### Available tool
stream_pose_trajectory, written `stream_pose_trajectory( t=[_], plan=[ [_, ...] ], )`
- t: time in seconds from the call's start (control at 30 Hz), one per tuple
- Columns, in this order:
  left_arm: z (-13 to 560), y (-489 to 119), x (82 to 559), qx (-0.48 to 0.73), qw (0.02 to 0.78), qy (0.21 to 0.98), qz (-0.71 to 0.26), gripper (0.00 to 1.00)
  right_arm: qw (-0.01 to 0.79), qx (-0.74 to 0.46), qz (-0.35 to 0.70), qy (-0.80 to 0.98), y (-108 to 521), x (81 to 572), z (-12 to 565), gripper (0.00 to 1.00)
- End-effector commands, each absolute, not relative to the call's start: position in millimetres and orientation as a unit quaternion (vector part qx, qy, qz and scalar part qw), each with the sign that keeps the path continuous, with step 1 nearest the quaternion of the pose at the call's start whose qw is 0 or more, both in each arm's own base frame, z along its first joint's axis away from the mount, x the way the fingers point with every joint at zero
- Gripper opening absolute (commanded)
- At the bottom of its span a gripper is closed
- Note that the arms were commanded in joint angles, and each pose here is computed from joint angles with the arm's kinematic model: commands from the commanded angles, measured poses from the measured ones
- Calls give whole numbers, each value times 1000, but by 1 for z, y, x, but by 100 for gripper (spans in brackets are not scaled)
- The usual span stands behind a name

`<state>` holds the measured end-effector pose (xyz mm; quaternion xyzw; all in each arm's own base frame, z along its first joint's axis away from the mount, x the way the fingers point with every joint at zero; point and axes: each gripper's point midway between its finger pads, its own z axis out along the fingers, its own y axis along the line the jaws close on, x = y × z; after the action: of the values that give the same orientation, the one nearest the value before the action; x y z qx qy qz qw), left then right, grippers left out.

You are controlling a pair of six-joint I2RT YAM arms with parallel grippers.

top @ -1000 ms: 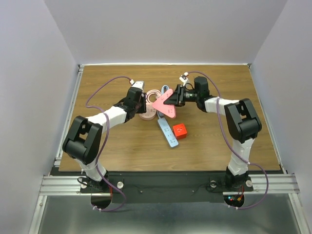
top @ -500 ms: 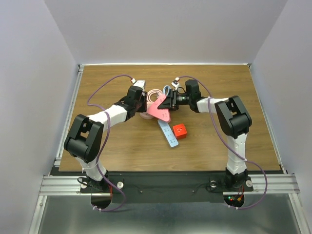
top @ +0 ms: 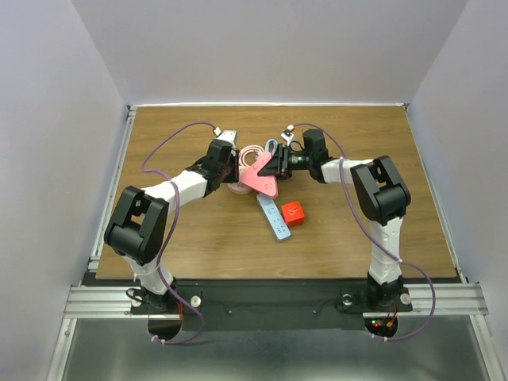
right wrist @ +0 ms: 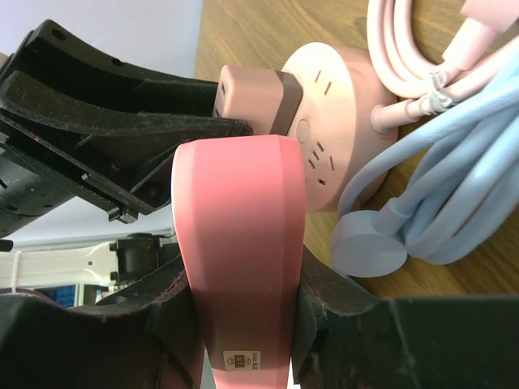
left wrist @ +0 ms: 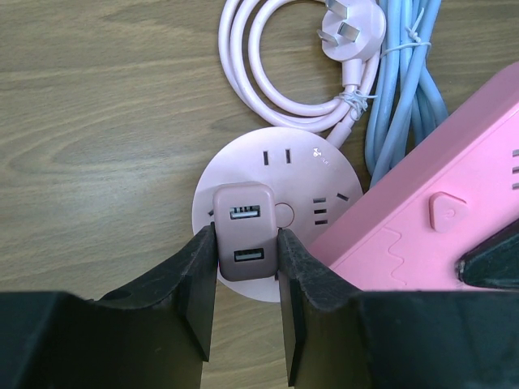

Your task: Insert the plug

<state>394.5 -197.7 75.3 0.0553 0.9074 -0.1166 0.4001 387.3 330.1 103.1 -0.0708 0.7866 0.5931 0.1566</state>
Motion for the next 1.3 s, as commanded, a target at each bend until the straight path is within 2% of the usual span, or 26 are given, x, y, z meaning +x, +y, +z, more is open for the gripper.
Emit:
stream_pose_trajectory(
  t=[0.0, 0.83, 1.07, 1.27],
  plan=[
    [16, -178, 339, 80, 270, 956, -80, 0, 196, -73, 591, 779, 325, 405, 116, 1],
    [15, -180, 336, 87, 264, 957, -81, 0, 210, -67, 584, 781, 324, 424, 108, 1],
    [16, -181, 336, 89, 263, 957, -82, 0, 216, -55, 563, 795, 320, 427, 89, 0],
    [21, -183, 338, 89, 268, 956, -84, 0, 216, -39, 495, 840, 306, 432, 53, 1]
  ],
)
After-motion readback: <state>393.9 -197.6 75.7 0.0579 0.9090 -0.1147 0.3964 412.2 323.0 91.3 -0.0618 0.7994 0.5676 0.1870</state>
